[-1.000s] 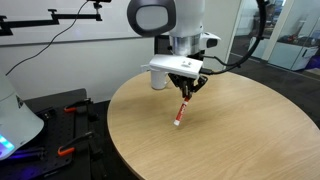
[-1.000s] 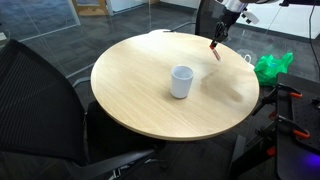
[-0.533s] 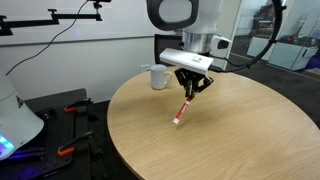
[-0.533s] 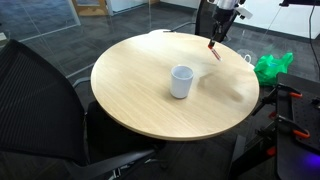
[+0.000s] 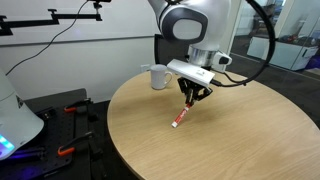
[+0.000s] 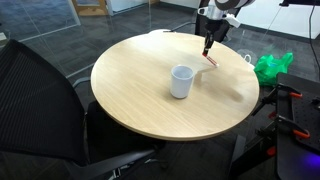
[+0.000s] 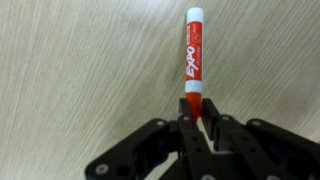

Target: Put the marker in the mug and then remove it and put it on the table

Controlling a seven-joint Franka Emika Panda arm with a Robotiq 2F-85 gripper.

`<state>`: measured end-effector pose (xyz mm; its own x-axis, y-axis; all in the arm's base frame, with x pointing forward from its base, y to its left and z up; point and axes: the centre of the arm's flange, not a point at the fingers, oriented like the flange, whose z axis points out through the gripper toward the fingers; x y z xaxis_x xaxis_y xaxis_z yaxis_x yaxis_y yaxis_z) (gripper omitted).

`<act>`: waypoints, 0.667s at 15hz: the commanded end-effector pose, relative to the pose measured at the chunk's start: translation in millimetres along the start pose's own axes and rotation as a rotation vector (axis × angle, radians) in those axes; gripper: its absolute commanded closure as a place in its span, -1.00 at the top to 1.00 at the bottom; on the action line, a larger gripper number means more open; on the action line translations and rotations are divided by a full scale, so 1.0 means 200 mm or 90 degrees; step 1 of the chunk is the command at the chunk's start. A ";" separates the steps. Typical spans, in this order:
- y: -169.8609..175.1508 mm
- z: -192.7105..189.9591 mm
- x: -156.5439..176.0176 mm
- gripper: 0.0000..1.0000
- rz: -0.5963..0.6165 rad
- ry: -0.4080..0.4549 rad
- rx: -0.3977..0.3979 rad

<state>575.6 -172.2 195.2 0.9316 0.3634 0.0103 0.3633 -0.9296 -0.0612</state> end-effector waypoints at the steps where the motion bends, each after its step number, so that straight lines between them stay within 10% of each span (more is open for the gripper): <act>1: 0.05 0.07 0.09 -0.91 0.016 -0.027 0.015; 3: 0.06 0.11 0.11 -0.91 0.023 -0.030 0.020; 5: 0.07 0.13 0.13 -0.14 0.023 -0.031 0.024; 10: 0.07 0.13 0.15 0.57 0.023 -0.026 0.021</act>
<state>598.3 -174.4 162.8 0.9365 0.3503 -0.0171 0.3473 -0.9331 -0.0931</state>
